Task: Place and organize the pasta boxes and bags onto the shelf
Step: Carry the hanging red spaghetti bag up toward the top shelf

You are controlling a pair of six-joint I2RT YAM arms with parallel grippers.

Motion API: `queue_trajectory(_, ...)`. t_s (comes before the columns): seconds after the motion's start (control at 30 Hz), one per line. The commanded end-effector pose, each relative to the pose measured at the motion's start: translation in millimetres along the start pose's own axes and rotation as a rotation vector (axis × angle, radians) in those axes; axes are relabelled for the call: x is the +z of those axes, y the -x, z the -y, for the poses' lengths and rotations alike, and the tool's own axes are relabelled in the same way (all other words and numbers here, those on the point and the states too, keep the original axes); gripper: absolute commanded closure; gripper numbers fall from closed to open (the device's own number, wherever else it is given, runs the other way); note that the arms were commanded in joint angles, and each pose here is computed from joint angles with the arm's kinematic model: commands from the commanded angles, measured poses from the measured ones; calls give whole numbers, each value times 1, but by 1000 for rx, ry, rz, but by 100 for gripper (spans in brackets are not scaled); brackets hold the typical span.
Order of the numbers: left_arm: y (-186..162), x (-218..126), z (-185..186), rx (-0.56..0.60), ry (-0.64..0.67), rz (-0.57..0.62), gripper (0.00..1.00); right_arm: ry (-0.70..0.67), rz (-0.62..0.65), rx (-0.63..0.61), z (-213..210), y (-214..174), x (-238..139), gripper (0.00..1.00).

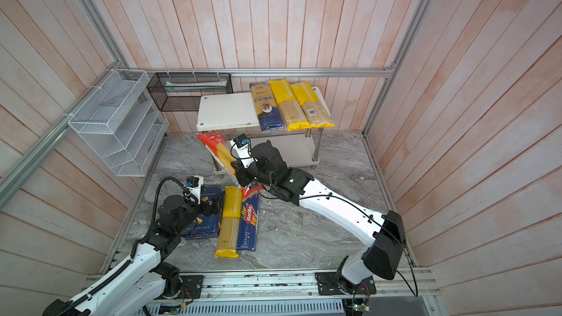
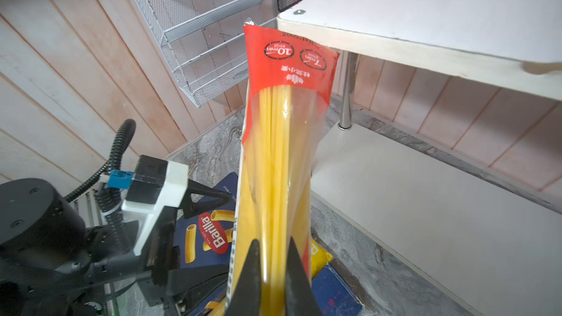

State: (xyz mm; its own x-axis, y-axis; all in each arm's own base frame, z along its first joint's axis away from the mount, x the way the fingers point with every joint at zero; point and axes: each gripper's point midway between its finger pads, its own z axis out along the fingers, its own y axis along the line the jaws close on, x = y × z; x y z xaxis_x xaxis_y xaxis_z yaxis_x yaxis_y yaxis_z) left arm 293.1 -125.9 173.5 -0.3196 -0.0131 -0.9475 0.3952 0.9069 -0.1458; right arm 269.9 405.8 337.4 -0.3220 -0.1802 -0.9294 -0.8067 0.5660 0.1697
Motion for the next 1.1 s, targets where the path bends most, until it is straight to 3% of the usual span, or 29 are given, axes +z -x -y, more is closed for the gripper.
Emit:
queue_trajectory(0.0,-2,-1,-1,2,1,1,0,108,198,-21,-30,67,-20,90)
queue_trajectory(0.2,-3,-1,-1,2,1,1,0,97,165,-15,-28,58,-20,90)
queue_trajectory(0.8,-3,-1,-1,1,0,-2,0,90,313,-89,-37,116,-45,92)
queue_trajectory(1.07,-3,0,-1,2,1,-4,0,-14,339,-102,-22,136,-41,94)
